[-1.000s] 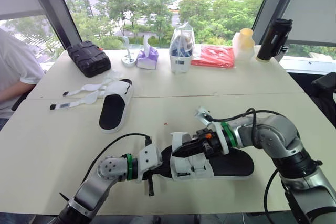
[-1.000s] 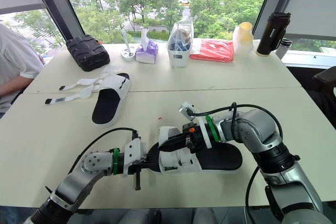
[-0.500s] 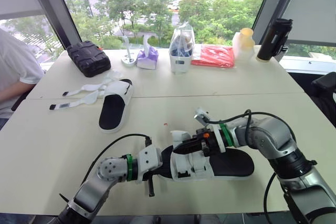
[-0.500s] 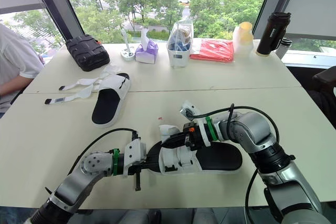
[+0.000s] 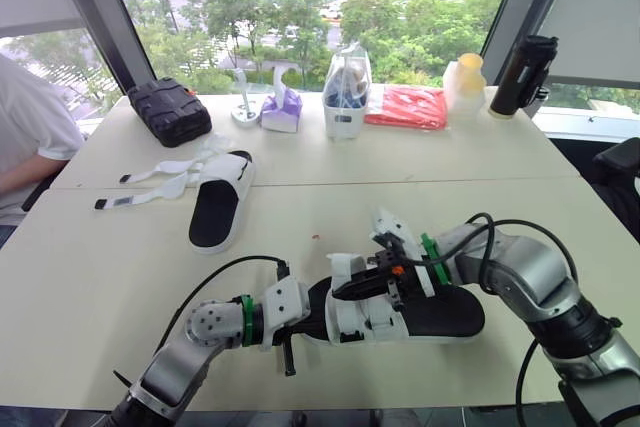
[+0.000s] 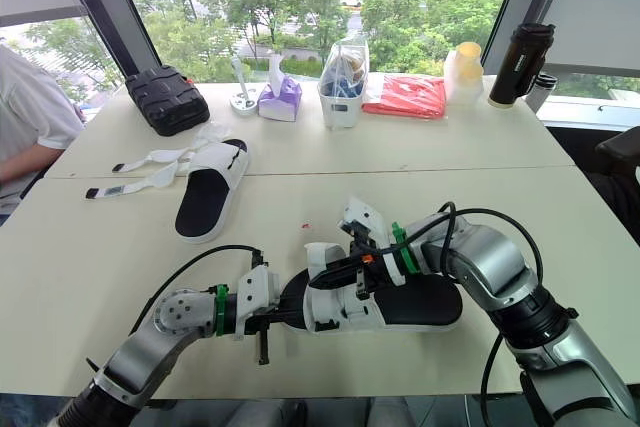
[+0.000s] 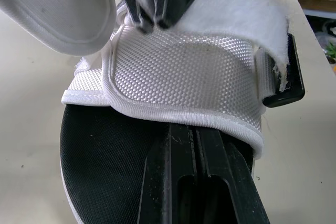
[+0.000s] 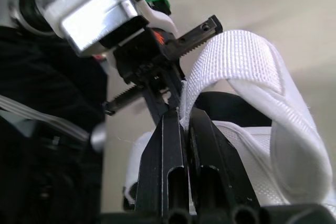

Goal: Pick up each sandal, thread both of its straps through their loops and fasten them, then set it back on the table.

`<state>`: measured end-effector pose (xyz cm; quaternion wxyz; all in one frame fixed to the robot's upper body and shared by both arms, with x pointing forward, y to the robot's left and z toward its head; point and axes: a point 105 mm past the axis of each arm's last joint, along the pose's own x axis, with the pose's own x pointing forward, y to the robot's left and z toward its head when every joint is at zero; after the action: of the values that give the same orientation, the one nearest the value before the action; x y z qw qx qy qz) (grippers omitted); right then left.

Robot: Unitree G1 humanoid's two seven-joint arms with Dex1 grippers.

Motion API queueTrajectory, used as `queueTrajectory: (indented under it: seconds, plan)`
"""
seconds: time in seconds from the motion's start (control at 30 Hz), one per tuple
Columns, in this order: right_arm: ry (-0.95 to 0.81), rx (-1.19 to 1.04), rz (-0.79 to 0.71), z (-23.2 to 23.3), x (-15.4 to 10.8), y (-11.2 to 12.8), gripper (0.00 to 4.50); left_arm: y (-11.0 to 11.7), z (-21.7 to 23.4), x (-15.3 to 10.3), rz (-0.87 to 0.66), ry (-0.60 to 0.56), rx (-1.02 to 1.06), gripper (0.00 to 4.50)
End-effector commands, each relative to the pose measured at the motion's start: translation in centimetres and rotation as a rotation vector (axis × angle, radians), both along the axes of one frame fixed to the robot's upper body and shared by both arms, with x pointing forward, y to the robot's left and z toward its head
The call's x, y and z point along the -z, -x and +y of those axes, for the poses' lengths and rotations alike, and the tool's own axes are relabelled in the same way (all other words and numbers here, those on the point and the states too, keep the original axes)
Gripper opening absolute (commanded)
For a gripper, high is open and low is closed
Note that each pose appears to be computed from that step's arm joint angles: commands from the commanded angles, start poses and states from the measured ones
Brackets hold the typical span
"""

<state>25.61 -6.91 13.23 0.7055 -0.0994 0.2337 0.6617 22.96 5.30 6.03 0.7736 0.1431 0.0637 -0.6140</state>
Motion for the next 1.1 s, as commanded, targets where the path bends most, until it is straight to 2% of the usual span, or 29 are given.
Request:
queueTrajectory:
  seconds: [0.03,0.17,0.47,0.6,0.73,0.93,1.1]
  plan:
    - [-0.013,-0.026,-0.069,0.5,-0.3,0.3,0.09,3.2,-0.4,5.1,0.207,-0.12,0.057,0.0]
    - [-0.032,-0.022,-0.136,0.8,-0.7,0.1,0.09,3.2,-0.4,5.1,0.207,-0.119,0.058,0.0]
    - [0.023,-0.135,-0.027,-0.2,-0.5,3.4,0.09,3.1,-0.4,5.1,0.207,-0.121,0.058,0.0]
    - [0.052,-0.149,-0.02,-0.7,-0.1,4.1,0.09,3.1,-0.4,5.1,0.207,-0.121,0.058,0.0]
    - [0.109,-0.156,-0.075,-1.0,1.4,4.1,0.09,3.2,-0.4,5.1,0.208,-0.12,0.059,0.0]
    - [0.105,-0.129,-0.127,-0.7,1.9,3.3,0.09,3.3,-0.4,5.0,0.211,-0.121,0.06,0.0]
    - [0.113,-0.12,-0.129,-1.2,1.2,3.1,2.25,3.3,-0.4,5.1,0.212,-0.123,0.06,0.0]
